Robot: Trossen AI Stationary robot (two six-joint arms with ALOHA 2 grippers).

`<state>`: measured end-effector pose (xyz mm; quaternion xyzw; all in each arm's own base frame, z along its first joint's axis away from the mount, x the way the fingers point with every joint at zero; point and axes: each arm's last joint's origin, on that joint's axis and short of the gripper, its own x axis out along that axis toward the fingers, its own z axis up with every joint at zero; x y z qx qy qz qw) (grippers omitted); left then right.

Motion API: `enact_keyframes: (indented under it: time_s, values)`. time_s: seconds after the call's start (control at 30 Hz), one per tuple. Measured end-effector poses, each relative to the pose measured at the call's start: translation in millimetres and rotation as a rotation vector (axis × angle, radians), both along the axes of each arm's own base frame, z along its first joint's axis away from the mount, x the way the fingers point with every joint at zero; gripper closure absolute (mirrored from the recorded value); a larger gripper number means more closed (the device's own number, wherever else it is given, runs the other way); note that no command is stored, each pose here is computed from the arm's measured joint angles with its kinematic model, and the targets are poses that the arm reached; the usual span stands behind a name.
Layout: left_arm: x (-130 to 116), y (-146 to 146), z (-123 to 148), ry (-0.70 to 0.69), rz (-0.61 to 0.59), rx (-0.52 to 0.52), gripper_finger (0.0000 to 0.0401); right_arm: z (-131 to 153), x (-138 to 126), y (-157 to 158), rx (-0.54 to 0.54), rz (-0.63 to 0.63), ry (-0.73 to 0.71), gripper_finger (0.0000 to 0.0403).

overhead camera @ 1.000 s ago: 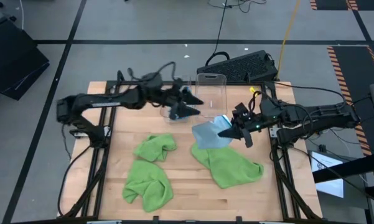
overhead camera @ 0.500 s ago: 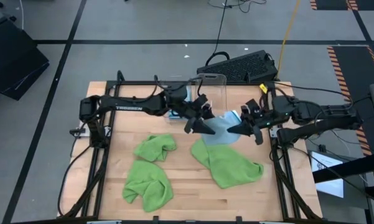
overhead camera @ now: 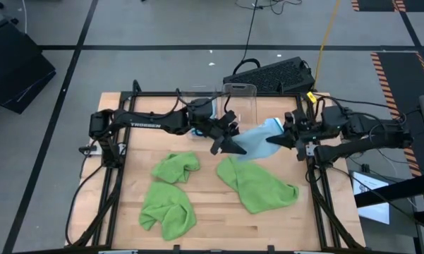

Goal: Fold microfiber towels
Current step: Stack the folded blue microfiber towel on top of the other blue microfiber towel in the left transparent bin

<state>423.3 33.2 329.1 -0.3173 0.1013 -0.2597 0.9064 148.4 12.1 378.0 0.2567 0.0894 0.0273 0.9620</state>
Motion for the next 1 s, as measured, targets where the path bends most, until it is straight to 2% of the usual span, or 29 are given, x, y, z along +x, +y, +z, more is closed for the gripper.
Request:
enact_keyframes:
  time_s: [0.13, 0.3, 0.43, 0.63, 0.83, 1.0]
  values:
    - [1.2, 1.8, 1.9, -0.012, 0.079, -0.012, 0.0188, 2.2, -4.6, -0.4, -0.003, -0.004, -0.018, 0.0383]
    - [1.8, 3.8, 8.3, -0.072, 0.142, -0.026, 0.0208, 5.4, -11.8, -2.4, -0.025, -0.047, -0.046, 0.0383]
    - [2.2, 5.0, 11.4, -0.094, 0.202, -0.051, 0.0209, 8.4, -19.2, -4.3, -0.059, -0.091, -0.073, 0.0383]
    - [2.9, 4.5, 19.6, -0.173, 0.353, -0.090, 0.0202, 12.3, -28.2, -7.5, -0.093, -0.173, -0.110, 0.0383]
    - [3.2, -1.4, 23.9, -0.229, 0.439, -0.085, 0.0205, 17.2, -28.5, -7.7, -0.129, -0.178, -0.160, 0.0383]
    - [3.3, -1.0, 23.7, -0.236, 0.458, -0.059, 0.0252, 18.0, -28.5, -8.3, -0.131, -0.199, -0.167, 0.0383]
